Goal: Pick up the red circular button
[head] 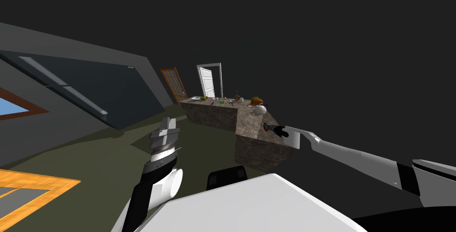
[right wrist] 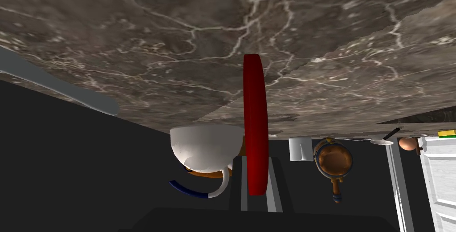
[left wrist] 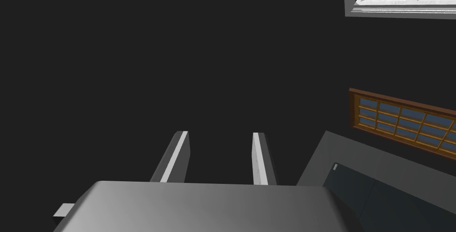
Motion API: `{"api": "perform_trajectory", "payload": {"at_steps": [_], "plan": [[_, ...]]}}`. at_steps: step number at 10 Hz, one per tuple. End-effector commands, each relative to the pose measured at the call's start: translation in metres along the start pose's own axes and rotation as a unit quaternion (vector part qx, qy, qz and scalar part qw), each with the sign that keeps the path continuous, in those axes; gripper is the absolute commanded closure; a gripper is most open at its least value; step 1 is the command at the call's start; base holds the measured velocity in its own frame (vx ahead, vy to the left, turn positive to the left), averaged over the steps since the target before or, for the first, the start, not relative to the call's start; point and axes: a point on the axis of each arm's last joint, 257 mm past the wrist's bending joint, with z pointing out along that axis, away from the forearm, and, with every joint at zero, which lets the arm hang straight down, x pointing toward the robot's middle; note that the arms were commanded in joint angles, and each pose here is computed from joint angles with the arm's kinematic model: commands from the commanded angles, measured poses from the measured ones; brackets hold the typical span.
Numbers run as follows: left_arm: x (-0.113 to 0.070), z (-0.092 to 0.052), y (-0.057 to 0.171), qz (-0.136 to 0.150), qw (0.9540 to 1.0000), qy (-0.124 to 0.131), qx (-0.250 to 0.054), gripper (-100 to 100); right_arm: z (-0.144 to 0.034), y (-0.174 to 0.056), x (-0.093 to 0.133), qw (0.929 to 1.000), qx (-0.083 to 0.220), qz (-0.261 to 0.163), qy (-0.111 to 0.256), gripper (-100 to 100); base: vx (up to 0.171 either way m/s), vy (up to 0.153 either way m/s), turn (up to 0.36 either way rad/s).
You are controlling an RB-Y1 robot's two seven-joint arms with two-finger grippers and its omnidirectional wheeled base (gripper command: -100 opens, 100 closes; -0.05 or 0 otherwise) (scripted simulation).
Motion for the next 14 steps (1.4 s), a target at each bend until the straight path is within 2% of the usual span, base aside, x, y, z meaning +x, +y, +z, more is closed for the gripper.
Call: {"api": "perform_trajectory", "payload": {"at_steps": [1, 2, 3, 5, 6, 8, 9, 11, 12, 14], "plan": [[0.000, 0.000, 0.000, 0.000, 1.0000, 0.000, 0.000, 0, 0.006, 0.011, -0.014, 0.9998, 0.005, -0.005, -0.017, 100, -0.036, -0.059, -0.087], [0.000, 0.000, 0.000, 0.000, 1.0000, 0.000, 0.000, 0, 0.008, 0.019, -0.007, 0.9999, 0.000, -0.003, -0.013, 100, -0.051, -0.084, -0.045], [0.000, 0.000, 0.000, 0.000, 1.0000, 0.000, 0.000, 0, 0.011, 0.027, -0.028, 0.9994, 0.005, -0.003, -0.033, 100, -0.070, -0.116, -0.098], [0.000, 0.000, 0.000, 0.000, 1.0000, 0.000, 0.000, 0, 0.016, 0.041, -0.010, 0.9997, -0.002, -0.006, -0.022, 100, -0.036, -0.065, -0.012], [0.000, 0.000, 0.000, 0.000, 1.0000, 0.000, 0.000, 0, 0.019, 0.048, -0.031, 0.9992, 0.007, -0.009, -0.039, 100, -0.045, -0.046, -0.106], [0.000, 0.000, 0.000, 0.000, 1.0000, 0.000, 0.000, 0, 0.023, 0.065, -0.014, 0.9996, -0.003, -0.008, -0.029, 100, -0.028, -0.047, -0.014], [0.000, 0.000, 0.000, 0.000, 1.0000, 0.000, 0.000, 0, 0.025, 0.074, -0.033, 0.9990, 0.003, -0.009, -0.043, 100, -0.030, -0.060, -0.098], [0.000, 0.000, 0.000, 0.000, 1.0000, 0.000, 0.000, 0, 0.029, 0.090, -0.017, 0.9994, -0.006, -0.010, -0.032, 100, -0.024, -0.046, -0.018], [0.000, 0.000, 0.000, 0.000, 1.0000, 0.000, 0.000, 0, 0.030, 0.095, -0.037, 0.9989, 0.005, -0.012, -0.045, 100, -0.038, -0.063, -0.085], [0.000, 0.000, 0.000, 0.000, 1.0000, 0.000, 0.000, 0, 0.033, 0.116, -0.020, 0.9993, -0.009, -0.012, -0.033, 100, -0.029, -0.056, -0.023]]}}
